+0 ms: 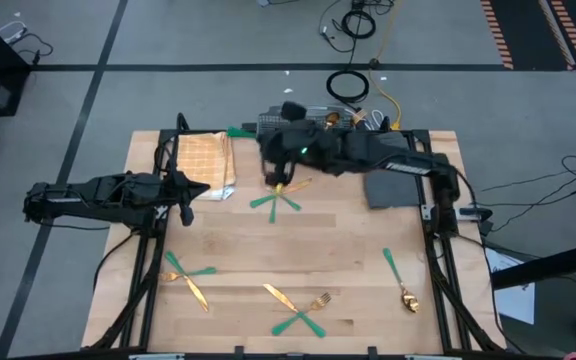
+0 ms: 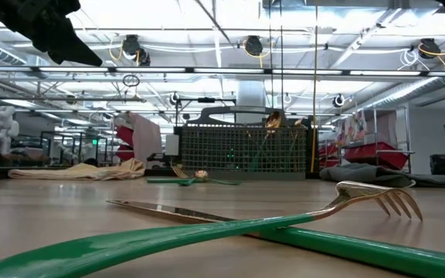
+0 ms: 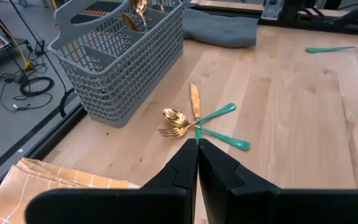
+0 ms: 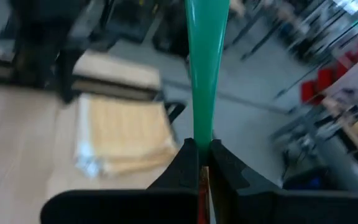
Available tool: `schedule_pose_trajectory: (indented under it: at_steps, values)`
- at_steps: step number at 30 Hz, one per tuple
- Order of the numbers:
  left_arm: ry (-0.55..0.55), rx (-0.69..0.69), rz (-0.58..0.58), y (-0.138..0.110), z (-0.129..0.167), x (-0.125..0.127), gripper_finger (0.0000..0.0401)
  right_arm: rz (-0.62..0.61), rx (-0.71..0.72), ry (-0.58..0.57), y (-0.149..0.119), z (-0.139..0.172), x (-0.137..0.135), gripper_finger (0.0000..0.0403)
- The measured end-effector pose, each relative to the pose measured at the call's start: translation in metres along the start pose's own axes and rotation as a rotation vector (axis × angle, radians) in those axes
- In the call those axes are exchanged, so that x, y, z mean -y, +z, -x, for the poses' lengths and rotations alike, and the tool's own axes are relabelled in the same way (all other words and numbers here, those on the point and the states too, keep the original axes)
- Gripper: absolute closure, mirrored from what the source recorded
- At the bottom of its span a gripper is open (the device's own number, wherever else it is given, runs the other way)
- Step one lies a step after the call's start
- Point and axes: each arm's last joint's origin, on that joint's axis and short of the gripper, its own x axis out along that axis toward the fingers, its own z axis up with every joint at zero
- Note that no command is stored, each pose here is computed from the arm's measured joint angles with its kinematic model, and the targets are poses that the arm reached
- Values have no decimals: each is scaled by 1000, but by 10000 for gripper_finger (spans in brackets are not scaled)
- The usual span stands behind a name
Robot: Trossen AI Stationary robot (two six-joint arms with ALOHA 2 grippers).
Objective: Sort silverware
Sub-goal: Put the knife into the middle left section of the dish rack
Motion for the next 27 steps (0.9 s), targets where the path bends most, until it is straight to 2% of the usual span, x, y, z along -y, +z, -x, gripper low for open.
schedule_pose_trajectory:
  at_steps: [4, 8, 17, 20, 27]
  values:
    - [0, 1, 0, 0, 0, 0, 380, 0, 37, -48, 0, -3, 20, 402]
    - [0, 1, 0, 0, 0, 0, 380, -25, 50, -48, -12, -23, 32, 402]
    - [0, 0, 0, 0, 0, 0, 380, -94, 35, -125, -69, -77, 44, 402]
    - [0, 0, 0, 0, 0, 0, 380, -147, 125, -148, -88, -84, 49, 402]
    - [-1, 0, 0, 0, 0, 0, 380, -309, 365, -250, -142, -63, 60, 402]
